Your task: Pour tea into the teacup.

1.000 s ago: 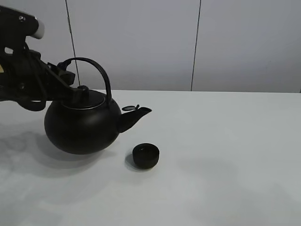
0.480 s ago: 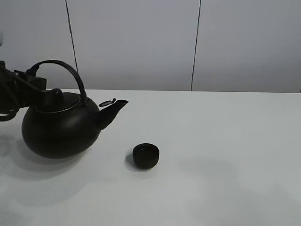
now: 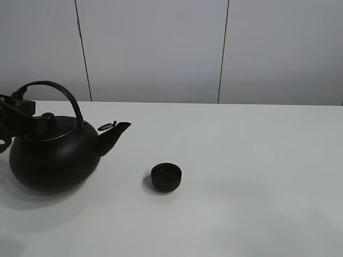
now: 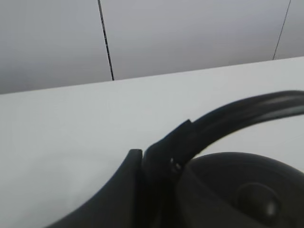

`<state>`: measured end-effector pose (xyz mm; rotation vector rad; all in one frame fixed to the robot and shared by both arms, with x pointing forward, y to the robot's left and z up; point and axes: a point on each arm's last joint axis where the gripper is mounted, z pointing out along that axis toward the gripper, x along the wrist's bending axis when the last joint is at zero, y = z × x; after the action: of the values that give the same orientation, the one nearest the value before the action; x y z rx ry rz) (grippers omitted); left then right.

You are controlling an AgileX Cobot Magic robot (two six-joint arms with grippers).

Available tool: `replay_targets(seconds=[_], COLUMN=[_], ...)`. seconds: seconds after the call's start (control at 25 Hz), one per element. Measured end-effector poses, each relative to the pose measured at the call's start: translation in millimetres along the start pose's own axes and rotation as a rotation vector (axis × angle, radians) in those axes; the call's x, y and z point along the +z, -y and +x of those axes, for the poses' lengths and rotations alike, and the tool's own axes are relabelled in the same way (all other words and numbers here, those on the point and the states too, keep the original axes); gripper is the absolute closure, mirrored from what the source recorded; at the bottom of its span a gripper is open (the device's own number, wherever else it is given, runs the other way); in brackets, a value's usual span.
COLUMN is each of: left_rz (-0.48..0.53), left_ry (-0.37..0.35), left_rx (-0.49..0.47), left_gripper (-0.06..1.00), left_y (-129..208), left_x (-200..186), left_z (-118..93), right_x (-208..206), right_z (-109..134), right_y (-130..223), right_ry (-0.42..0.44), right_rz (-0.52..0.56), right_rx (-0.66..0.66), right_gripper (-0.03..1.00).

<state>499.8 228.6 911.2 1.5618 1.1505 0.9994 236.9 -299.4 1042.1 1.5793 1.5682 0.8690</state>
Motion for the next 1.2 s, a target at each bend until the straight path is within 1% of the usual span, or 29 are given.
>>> replay_targets(seconds=[0.12, 0.16, 0.28, 0.48, 0.72, 0.8, 0.88, 0.96, 1.08, 1.2], left_rz=[0.051, 0.055, 0.053, 0.048, 0.046, 0.036, -0.006, -0.024, -0.03, -0.002], left_ry=[0.001, 0.002, 0.01, 0.048, 0.06, 0.07, 0.072, 0.07, 0.066, 0.069], left_rx=[0.007, 0.011, 0.016, 0.044, 0.054, 0.053, 0.042, 0.03, 0.024, 0.021], left_gripper=[0.84, 0.84, 0.84, 0.84, 0.84, 0.8, 0.71, 0.62, 0.58, 0.57], left_y=[13, 14, 14, 14, 13, 13, 8, 6, 8, 14], left_x=[1, 1, 1, 1, 1, 1, 0, 0, -4, -12], left_z=[-1, -1, -2, -5, -6, -7, -7, -7, -6, -6], right_x=[0, 0, 0, 0, 0, 0, 0, 0, 0, 0], right_z=[0, 0, 0, 0, 0, 0, 0, 0, 0, 0], right_y=[0, 0, 0, 0, 0, 0, 0, 0, 0, 0], right_ry=[0.0, 0.0, 0.0, -0.001, -0.001, -0.001, -0.001, -0.001, -0.001, -0.001], right_rz=[0.0, 0.0, 0.0, 0.001, 0.001, 0.001, 0.001, 0.001, 0.001, 0.001], right_rx=[0.0, 0.0, 0.0, 0.0, 0.0, 0.0, 0.0, 0.0, 0.0, 0.0], right_gripper=[0.47, 0.47, 0.47, 0.47, 0.47, 0.47, 0.47, 0.47, 0.47, 0.47])
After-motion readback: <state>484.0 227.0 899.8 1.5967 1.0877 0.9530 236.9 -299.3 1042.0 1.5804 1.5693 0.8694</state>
